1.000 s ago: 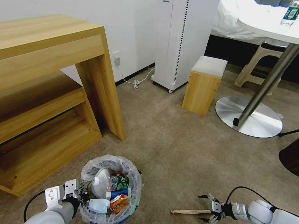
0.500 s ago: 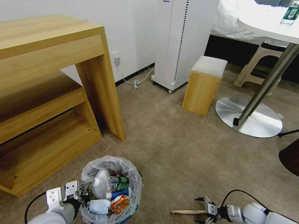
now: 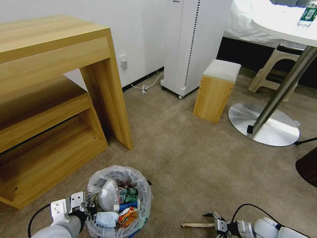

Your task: Pick up the trash bin and place the garbage on the floor into it.

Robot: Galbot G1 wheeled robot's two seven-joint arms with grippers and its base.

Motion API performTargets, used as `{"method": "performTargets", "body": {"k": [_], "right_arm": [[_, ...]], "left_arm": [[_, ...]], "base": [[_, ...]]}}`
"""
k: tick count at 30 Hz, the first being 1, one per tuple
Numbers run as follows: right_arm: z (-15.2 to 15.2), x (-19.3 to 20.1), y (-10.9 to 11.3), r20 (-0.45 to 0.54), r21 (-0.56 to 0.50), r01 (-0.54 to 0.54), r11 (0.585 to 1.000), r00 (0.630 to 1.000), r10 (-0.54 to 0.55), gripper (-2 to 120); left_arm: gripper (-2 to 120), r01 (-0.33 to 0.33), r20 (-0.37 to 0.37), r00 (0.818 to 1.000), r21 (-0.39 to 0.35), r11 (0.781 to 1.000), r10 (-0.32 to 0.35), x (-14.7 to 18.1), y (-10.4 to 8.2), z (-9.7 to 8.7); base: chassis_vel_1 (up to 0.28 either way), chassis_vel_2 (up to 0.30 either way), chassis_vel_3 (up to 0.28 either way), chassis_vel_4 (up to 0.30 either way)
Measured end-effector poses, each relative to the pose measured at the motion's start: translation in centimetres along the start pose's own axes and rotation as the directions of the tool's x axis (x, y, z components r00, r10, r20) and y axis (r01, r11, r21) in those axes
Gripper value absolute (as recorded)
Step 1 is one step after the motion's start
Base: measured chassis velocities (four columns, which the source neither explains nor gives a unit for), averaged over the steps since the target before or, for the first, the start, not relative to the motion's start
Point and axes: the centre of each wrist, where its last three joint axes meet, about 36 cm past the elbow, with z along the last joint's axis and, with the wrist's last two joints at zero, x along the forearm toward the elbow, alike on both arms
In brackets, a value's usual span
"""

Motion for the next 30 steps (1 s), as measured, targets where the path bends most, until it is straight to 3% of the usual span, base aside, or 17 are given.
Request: {"method": "performTargets", "body": {"k": [14,20,30], "right_arm": [[0.4,-1.2,0.7,0.021,-0.015,0.02,1.0,1.0,-0.02,83],[0.4,-1.3,0.9,0.031,-0.019,0.032,0.999,0.999,-0.032,68],[0.4,-1.4,1.1,0.04,-0.028,0.051,0.998,0.998,-0.05,32]], "left_arm": [[0,0.001,0.0,1.0,0.001,1.0,-0.001,-0.1,0.1,0.0],[0,0.003,0.002,1.0,0.001,1.0,-0.003,-0.1,0.1,0.0],[0,0.005,0.004,1.0,-0.008,1.0,-0.005,-0.3,0.2,-0.1]], "base": [[0.0,0.0,0.0,0.0],[0.0,0.0,0.0,0.0],[0.0,0.0,0.0,0.0]]}}
